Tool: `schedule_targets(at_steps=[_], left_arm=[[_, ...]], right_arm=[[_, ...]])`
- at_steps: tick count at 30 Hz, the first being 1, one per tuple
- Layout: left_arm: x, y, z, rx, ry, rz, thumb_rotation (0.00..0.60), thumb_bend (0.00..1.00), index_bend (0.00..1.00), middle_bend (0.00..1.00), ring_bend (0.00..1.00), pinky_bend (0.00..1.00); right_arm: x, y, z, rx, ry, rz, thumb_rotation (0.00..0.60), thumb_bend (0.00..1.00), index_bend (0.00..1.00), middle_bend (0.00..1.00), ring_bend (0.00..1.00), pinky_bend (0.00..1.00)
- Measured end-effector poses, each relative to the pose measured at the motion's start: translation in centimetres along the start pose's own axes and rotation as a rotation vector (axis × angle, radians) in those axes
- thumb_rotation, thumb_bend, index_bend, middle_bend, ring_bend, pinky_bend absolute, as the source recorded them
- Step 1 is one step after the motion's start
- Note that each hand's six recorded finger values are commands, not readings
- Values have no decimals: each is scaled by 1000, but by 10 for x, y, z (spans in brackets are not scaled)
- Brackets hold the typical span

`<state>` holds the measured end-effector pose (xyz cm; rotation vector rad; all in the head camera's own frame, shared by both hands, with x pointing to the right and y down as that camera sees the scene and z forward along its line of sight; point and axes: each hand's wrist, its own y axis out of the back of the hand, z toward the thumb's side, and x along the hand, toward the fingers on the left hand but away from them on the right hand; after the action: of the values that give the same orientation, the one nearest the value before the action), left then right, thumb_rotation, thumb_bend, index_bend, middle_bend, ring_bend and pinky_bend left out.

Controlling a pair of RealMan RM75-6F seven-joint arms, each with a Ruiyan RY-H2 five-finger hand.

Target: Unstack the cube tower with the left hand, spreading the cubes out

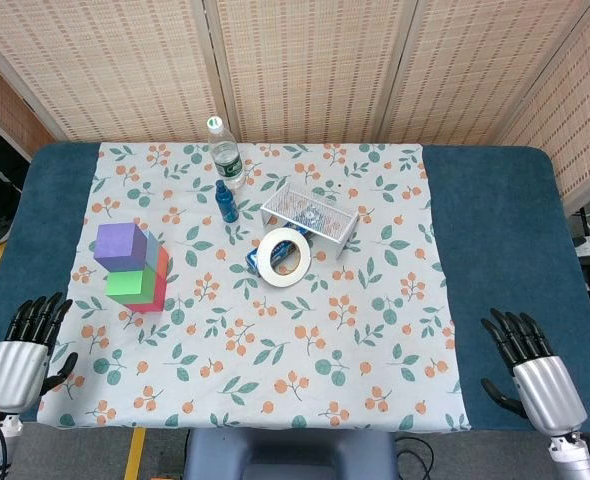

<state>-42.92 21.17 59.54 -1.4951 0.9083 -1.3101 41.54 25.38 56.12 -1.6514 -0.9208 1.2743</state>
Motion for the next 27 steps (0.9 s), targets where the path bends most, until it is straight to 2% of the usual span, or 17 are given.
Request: schedule_targets(at_steps=[5,9,14,18,22,27], left_arm=[[2,-3,4,-10,-12,-1,600,353,0,0,0,94],[10,1,7,-54,-27,23,600,351,0,0,0,91],[38,26,15,-121,-52,114,600,370,0,0,0,84],[60,47,26,-161,-69,153,600,374,0,0,0,72],[82,52,33,-183,-74,118,600,372,0,0,0,57],[114,47,41,-199,-75,23,600,358,0,0,0,52]], right_arm=[[0,0,0,-9,5,9,600,166,0,0,0,0],[1,1,1,-15,12,6,600,166,0,0,0,0],[2,2,2,-31,18,12,600,166,0,0,0,0],[3,0,4,-17,28,27,600,166,0,0,0,0],[4,-2,6,-27,42,48,600,166,0,0,0,0],[5,-1,10,-39,60,47,600,166,0,0,0,0]])
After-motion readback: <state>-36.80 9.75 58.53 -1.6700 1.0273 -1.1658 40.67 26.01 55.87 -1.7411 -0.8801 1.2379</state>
